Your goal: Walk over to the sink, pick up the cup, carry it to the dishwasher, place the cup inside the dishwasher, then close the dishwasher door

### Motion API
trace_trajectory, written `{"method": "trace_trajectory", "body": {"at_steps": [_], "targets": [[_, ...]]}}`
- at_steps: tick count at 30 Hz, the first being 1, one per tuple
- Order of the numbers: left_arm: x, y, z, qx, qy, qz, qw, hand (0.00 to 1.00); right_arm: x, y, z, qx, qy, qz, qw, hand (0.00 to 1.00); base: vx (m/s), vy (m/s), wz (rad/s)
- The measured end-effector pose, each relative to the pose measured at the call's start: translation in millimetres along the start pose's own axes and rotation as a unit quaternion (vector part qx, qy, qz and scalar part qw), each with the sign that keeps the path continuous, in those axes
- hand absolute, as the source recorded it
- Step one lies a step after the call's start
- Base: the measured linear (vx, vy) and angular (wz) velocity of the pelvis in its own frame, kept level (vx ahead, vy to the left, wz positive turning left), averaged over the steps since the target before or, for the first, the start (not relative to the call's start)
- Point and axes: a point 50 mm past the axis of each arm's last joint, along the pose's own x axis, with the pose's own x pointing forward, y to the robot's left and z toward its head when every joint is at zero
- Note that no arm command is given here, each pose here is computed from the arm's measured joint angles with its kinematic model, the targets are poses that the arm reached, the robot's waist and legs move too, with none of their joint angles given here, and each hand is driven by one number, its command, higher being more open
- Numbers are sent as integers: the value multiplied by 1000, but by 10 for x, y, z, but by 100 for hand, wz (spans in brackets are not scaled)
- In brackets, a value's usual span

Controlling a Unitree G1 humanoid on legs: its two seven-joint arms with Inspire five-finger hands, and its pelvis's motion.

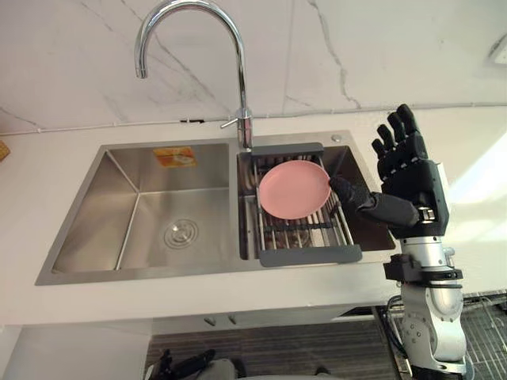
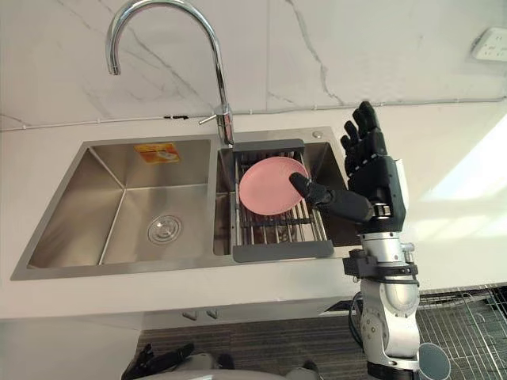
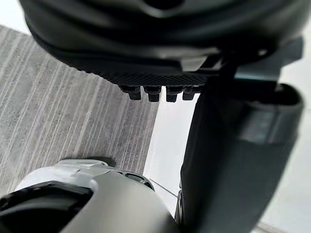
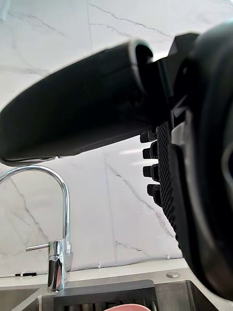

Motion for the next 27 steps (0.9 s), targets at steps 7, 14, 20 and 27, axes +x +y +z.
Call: {"method": "trace_trajectory", "body": {"at_steps": [7,14,20,27], "targets": [[15,-43,77,18,-11,-30,999,100,19,-52,126,-103,-3,-4,995,100,-4,16,-5],[58,196,177,67,-1,-12,998,100,113,-48,84,-265,18,24,964,100,12,20,-17],[97,229,278,65,12,-9,998,100,343,-75,267,-462,-3,96,882,100,-12,-111,-12],[101,137,270,50,25,-25,998,100,449,23,417,-556,-15,186,810,100,-32,-96,-4]]}}
